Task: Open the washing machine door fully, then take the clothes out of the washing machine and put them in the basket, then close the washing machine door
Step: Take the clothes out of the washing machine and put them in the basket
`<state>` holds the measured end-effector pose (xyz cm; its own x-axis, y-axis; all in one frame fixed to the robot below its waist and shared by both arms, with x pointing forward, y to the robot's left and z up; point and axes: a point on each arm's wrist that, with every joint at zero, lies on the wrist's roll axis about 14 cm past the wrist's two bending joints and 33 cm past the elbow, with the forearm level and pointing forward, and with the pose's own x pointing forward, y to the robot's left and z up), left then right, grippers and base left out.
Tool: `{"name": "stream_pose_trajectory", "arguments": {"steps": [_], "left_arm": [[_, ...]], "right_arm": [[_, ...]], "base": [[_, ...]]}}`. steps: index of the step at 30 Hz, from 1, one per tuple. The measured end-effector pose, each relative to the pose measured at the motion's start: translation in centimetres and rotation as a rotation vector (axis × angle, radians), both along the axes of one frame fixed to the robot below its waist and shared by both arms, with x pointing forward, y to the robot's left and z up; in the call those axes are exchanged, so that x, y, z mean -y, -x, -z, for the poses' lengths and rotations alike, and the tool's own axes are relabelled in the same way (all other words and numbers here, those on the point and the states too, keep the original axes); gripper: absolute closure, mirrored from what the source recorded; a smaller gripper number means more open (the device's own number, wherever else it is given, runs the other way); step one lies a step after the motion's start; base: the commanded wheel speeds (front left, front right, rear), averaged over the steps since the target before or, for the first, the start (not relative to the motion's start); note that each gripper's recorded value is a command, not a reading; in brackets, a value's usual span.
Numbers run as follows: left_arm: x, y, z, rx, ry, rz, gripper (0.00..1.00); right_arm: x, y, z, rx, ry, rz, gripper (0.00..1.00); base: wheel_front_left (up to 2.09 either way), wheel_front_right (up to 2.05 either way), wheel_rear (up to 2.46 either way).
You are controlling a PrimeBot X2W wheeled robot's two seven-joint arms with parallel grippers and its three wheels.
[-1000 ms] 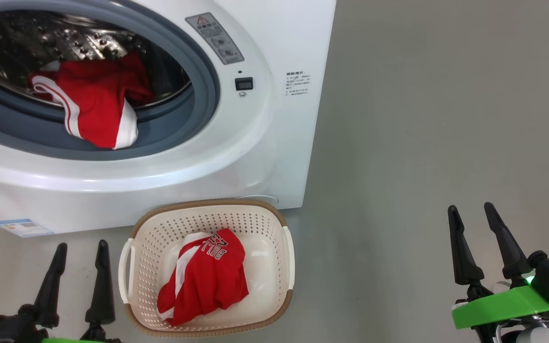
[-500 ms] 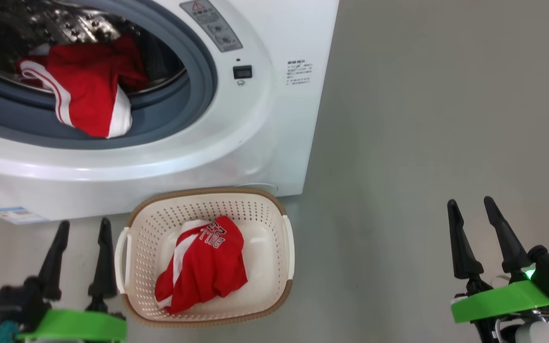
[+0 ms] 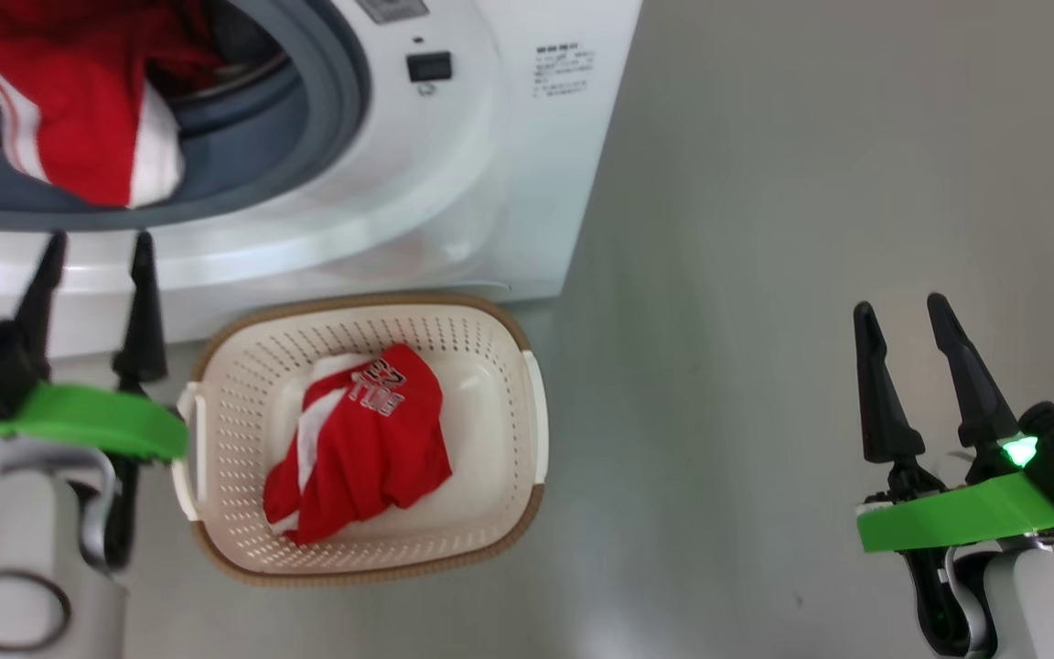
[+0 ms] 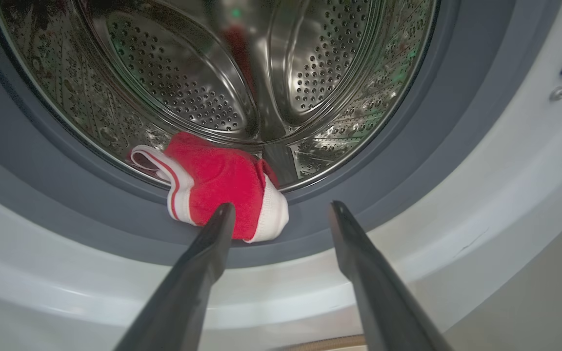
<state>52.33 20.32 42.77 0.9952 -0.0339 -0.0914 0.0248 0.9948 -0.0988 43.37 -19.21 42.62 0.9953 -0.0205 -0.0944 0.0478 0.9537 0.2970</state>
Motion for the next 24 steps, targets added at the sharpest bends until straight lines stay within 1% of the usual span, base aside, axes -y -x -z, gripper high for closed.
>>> {"name": "stream_pose_trajectory", "arguments": {"steps": [6,10,14,19,24], "left_arm": [[-0.7,-3.8,2.2,-0.047,-0.03,-0.004,0.0],[-1.4,-6.2,3.4,-0.072,-0.071,-0.006,0.0],[-1.5,-8.5,4.1,-0.077,-0.077,-0.011,0.0],[-0.5,-9.8,5.8,-0.107,-0.09,0.006,0.0],[-0.7,-10.8,7.1,-0.141,-0.106,0.004,0.0]], "right_arm": [[0.3,-0.6,1.6,-0.032,-0.003,0.008,0.0],[0.8,-0.8,2.4,-0.052,-0.001,0.02,0.0],[0.9,-1.1,3.1,-0.065,0.005,0.02,0.0],[1.6,-0.5,3.6,-0.086,0.005,0.04,0.0],[1.9,-0.3,3.7,-0.092,0.012,0.043,0.0]], "base": [[0.0,0.0,0.0],[0.0,0.0,0.0],[0.0,0.0,0.0],[0.0,0.0,0.0],[0.0,0.0,0.0]]}}
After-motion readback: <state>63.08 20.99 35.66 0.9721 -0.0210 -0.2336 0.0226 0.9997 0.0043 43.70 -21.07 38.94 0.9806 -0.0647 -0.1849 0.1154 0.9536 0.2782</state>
